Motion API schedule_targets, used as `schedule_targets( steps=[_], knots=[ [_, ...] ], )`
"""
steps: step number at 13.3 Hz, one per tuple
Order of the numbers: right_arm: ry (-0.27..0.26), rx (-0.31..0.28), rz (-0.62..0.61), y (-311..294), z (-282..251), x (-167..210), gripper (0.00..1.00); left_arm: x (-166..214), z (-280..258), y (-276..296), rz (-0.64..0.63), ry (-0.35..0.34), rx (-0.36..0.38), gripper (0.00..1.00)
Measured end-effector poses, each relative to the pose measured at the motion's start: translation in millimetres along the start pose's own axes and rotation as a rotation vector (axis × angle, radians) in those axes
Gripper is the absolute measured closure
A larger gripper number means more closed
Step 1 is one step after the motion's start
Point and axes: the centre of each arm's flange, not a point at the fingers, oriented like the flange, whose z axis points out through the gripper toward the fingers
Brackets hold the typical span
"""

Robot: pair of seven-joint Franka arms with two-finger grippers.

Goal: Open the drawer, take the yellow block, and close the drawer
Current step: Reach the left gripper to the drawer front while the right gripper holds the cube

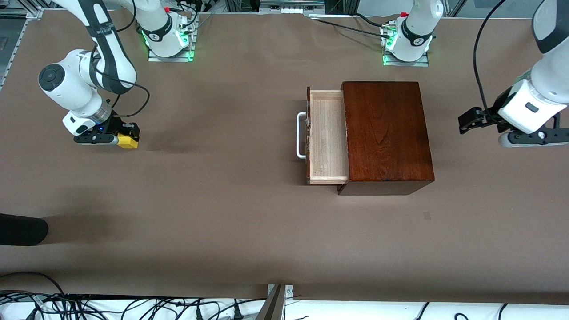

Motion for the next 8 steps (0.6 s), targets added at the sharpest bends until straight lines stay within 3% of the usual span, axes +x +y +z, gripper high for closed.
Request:
schedule_targets(
  steps=[4, 8],
  knots=[
    [-0.025, -0.004, -0.007, 9, 25, -7, 0.44, -9, -14, 72, -0.077, 0.013, -0.04, 0.0],
    [-0.055, -0.037, -0.001, 15, 44, -14, 0.44, -33, 0, 165, -0.223, -0.031, -0.026, 0.0]
  ],
)
